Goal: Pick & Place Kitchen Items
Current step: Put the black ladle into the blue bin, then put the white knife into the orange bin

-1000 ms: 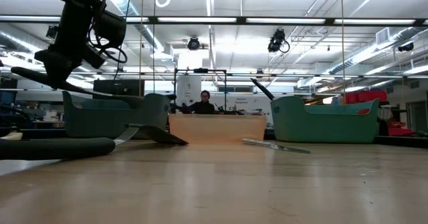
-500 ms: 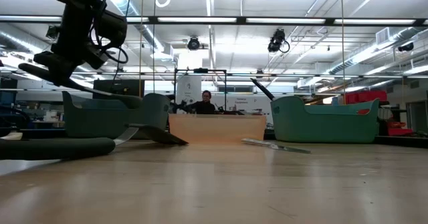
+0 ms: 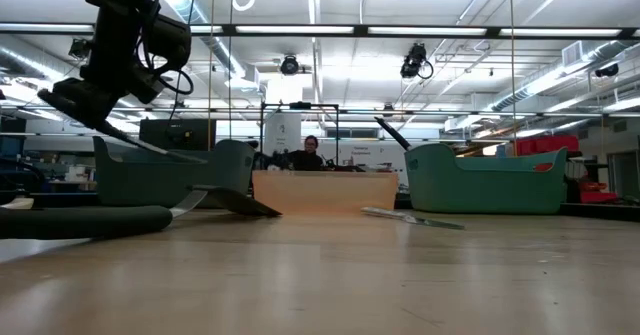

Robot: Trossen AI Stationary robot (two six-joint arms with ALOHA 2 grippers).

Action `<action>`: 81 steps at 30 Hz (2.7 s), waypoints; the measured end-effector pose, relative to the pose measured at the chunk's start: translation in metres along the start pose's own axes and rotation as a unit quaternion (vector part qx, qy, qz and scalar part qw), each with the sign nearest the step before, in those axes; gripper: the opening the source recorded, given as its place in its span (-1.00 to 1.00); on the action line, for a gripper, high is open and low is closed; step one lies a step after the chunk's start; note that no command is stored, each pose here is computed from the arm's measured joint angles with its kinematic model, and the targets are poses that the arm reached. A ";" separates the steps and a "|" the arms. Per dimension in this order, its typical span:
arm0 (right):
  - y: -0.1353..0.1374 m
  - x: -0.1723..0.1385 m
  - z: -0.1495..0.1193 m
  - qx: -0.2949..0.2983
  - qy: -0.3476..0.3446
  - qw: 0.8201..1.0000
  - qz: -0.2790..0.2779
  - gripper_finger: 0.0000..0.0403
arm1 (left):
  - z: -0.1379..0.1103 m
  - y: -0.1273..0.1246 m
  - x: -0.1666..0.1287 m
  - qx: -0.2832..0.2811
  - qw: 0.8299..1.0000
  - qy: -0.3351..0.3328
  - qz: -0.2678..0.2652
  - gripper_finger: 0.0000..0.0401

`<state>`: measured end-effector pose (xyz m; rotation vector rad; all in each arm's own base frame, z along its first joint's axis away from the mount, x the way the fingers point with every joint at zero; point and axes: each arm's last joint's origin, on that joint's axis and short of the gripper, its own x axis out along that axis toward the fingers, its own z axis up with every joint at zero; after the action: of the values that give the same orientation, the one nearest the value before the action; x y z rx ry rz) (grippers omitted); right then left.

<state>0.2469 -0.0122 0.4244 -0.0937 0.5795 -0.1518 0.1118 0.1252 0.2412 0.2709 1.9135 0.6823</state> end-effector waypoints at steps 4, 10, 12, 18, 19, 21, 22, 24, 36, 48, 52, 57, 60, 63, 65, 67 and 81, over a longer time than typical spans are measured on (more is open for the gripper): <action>0.000 0.000 0.000 0.000 0.000 1.000 0.000 -0.96 | 0.001 0.001 0.000 -0.007 1.000 -0.004 0.005 -0.05; 0.000 0.000 0.000 0.000 0.000 1.000 0.000 -0.96 | 0.001 0.002 0.000 -0.006 1.000 0.002 0.018 0.13; 0.000 0.000 0.000 0.000 0.000 1.000 0.000 -0.96 | 0.001 0.002 0.000 -0.005 1.000 0.003 0.019 0.17; 0.000 0.000 0.000 0.000 0.000 1.000 0.000 -0.96 | -0.001 0.005 -0.005 -0.010 1.000 0.000 0.015 0.18; 0.000 0.000 0.000 0.000 0.000 1.000 0.000 -0.96 | -0.001 0.007 -0.007 -0.015 1.000 -0.003 0.014 0.18; 0.000 0.000 0.000 0.000 0.000 1.000 0.000 -0.96 | -0.001 0.013 -0.014 -0.030 0.999 -0.012 0.018 0.18; 0.000 0.000 0.000 0.000 0.000 1.000 0.000 -0.96 | -0.002 0.016 -0.017 -0.040 0.999 -0.019 0.018 0.18; 0.000 0.000 0.000 0.000 0.000 1.000 0.000 -0.96 | -0.004 0.022 -0.026 -0.057 0.998 -0.038 0.016 0.18; 0.000 0.000 0.000 0.000 0.000 1.000 0.000 -0.96 | -0.009 0.053 -0.074 -0.182 0.967 -0.170 -0.058 0.18; 0.000 0.000 0.000 0.000 0.000 1.000 0.000 -0.96 | -0.002 0.047 -0.107 -0.207 0.938 -0.261 -0.100 0.18; 0.000 0.000 0.000 0.000 0.000 1.000 0.000 -0.96 | 0.003 0.037 -0.117 -0.204 0.923 -0.295 -0.140 0.18; 0.000 0.000 0.000 0.000 0.000 1.000 0.000 -0.96 | 0.006 0.022 -0.133 -0.194 0.908 -0.335 -0.160 0.19; 0.000 0.000 0.000 0.000 0.000 1.000 0.000 -0.96 | 0.006 0.014 -0.144 -0.193 0.894 -0.367 -0.170 0.19; 0.000 0.000 0.000 0.002 0.000 1.000 0.000 -0.96 | 0.004 0.007 -0.155 -0.197 0.876 -0.402 -0.179 0.19; 0.000 0.000 0.000 0.004 0.000 1.000 0.000 -0.96 | 0.001 0.003 -0.160 -0.196 0.867 -0.418 -0.186 0.19; 0.000 0.000 0.000 0.004 0.000 1.000 0.000 -0.96 | -0.001 0.000 -0.166 -0.195 0.857 -0.436 -0.193 0.19; 0.000 0.000 0.000 0.006 0.000 1.000 0.000 -0.96 | -0.009 -0.021 -0.182 -0.137 0.845 -0.473 -0.209 0.19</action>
<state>0.2469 -0.0123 0.4244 -0.0827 0.5786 -0.1553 0.1855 0.0182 0.3709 -0.0165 0.8572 0.3900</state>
